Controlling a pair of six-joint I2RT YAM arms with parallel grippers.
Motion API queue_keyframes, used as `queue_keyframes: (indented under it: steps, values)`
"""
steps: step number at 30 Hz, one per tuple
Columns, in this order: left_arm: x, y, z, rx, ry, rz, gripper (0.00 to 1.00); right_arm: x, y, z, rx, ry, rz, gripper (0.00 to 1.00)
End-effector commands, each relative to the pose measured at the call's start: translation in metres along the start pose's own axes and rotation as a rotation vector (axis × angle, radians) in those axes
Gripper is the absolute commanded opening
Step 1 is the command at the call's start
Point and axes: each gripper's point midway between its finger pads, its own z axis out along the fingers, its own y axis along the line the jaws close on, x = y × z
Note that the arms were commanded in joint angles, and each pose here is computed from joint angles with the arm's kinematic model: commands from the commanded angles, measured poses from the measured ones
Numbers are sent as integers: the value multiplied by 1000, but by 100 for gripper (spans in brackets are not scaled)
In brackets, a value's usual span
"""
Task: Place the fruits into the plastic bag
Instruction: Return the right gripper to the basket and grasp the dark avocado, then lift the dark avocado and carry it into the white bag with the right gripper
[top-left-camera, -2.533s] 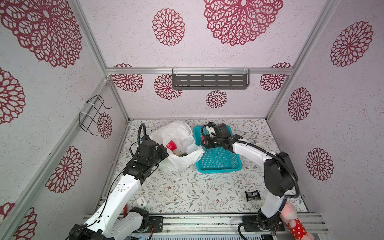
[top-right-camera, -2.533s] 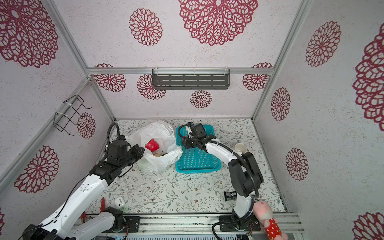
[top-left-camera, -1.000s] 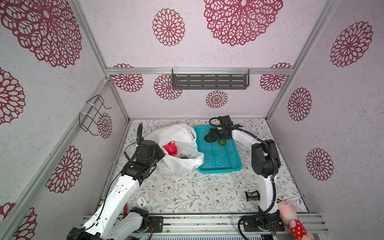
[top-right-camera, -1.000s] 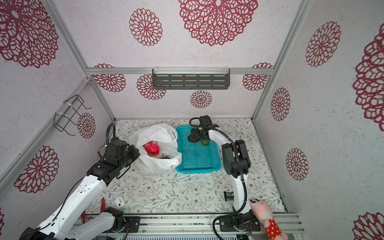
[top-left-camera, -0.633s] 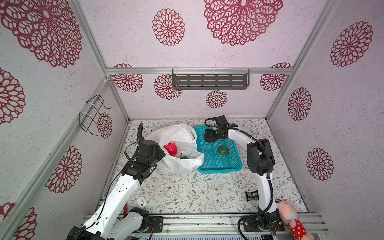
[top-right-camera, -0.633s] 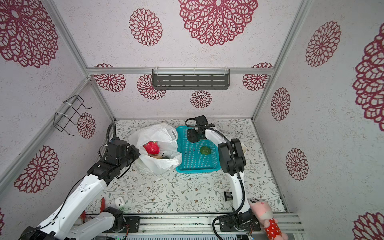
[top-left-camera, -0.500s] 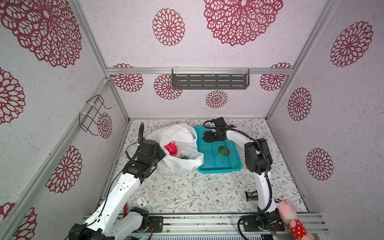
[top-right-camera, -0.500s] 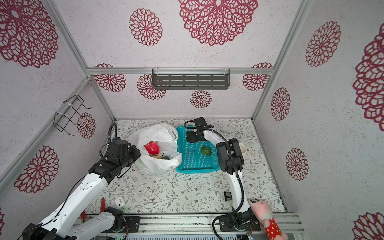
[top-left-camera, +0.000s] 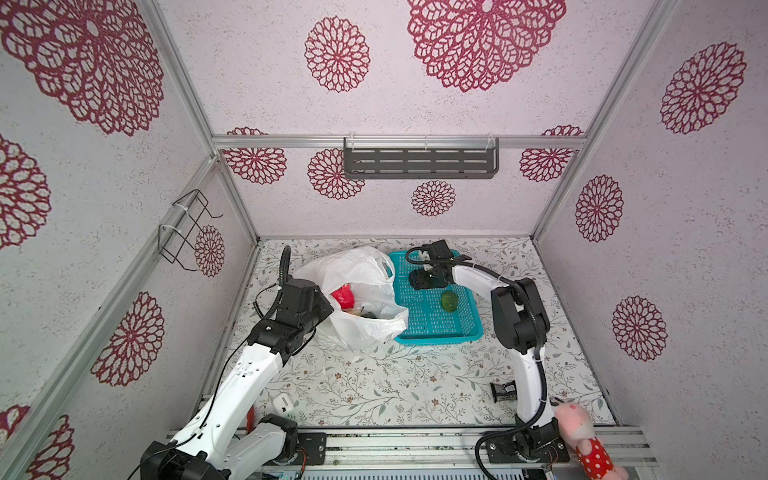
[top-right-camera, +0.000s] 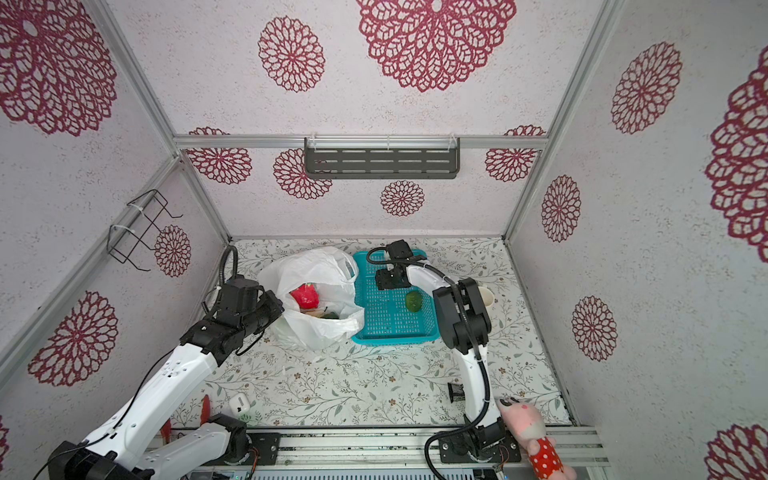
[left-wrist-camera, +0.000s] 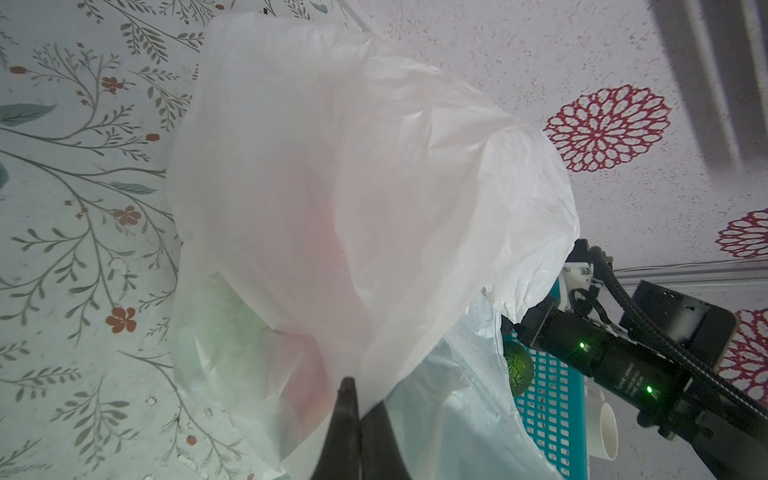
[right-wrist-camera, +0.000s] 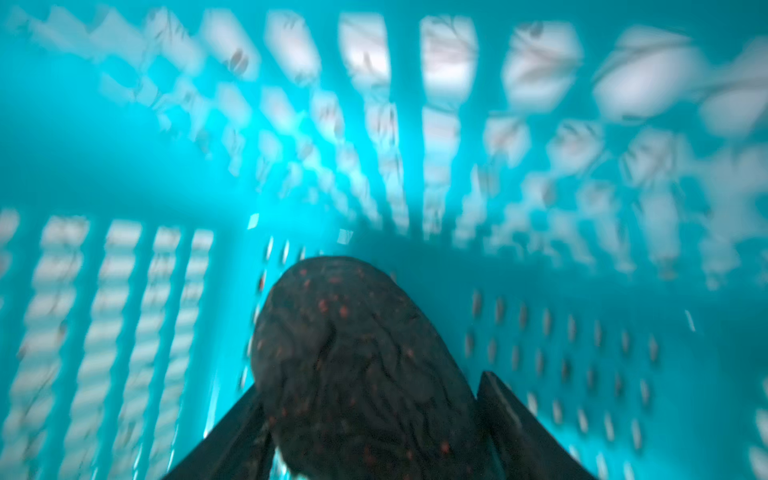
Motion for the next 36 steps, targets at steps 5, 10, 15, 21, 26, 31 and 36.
queue_keyframes:
  steps: [5,10,15,21,26,31,36]
  values:
    - [-6,-9,-2,49,-31,-14,0,-20,105,-133,-342,-256,-151,62]
    - [-6,-12,-2,60,-29,-5,0,32,180,-154,-570,-121,-364,63]
    - [-8,-15,-4,69,-34,4,0,55,227,-138,-641,-13,-463,63]
    - [-8,-14,-10,71,-39,-4,0,15,213,-131,-509,-126,-408,66]
    - [-6,-11,-10,66,-39,-2,0,-24,156,-145,-407,-285,-214,77]
    - [-6,-11,-8,63,-35,3,0,-37,80,-142,-243,-359,10,91]
    - [-6,-14,-5,71,-32,0,0,-29,27,-104,-52,-244,87,94]
